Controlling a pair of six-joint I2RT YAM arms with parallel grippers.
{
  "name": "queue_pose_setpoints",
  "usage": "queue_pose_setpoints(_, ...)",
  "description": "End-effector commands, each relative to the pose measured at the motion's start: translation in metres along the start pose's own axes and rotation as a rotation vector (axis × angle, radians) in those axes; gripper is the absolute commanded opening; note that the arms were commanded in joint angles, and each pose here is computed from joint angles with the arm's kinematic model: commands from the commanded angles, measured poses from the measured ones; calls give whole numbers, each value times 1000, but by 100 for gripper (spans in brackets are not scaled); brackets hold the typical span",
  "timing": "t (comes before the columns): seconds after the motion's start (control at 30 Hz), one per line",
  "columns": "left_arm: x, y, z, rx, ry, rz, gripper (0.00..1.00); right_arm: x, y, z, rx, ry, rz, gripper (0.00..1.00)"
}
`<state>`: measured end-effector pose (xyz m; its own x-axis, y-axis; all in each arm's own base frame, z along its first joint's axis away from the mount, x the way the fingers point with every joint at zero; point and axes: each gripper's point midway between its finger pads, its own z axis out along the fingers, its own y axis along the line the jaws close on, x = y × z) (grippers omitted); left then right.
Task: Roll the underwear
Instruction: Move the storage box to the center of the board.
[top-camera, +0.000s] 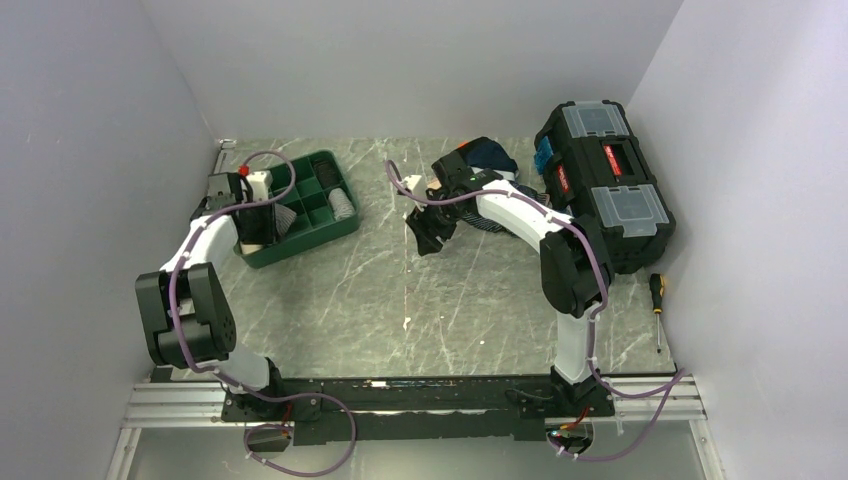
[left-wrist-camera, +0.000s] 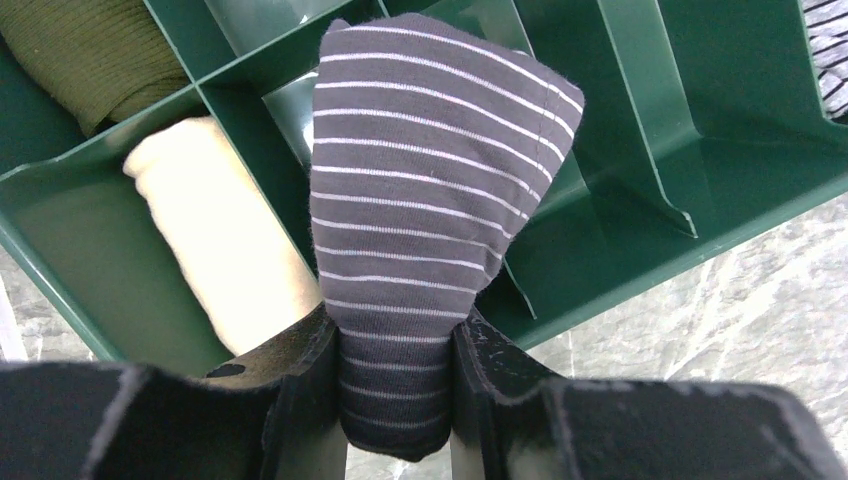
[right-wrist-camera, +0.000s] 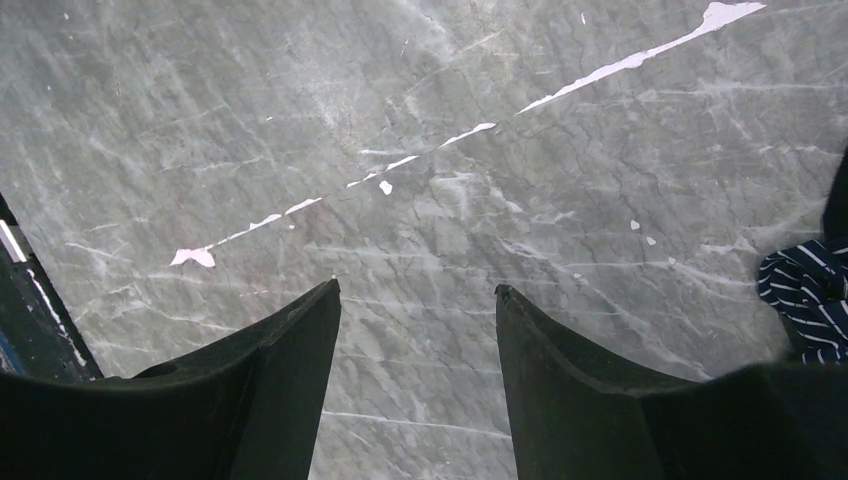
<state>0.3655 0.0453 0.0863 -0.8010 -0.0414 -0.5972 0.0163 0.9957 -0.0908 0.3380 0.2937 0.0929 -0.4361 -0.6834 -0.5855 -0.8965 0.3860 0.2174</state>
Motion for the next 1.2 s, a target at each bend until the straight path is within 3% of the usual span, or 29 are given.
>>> queue_pose_setpoints(0.0,22,13,-6,-44,65,61,0,-19,6,-17,7,-74,-41,61)
queue_pose_setpoints(0.33,27,30,-4,-12,74,-31,0,-31,13,-16,-19,-108,-61,61)
queue_pose_setpoints(0.67,7,22,-10,41,16,-113,0,-124,5,-11,13,-322,-58,60)
queue_pose_setpoints(0.97,16,-6,3,245,75,-70,0,-171,0,25,-22,-436,45,58)
queue_pose_setpoints(1.17,30,-12,5,273,114,1,0,-184,-11,52,-59,-456,128,57)
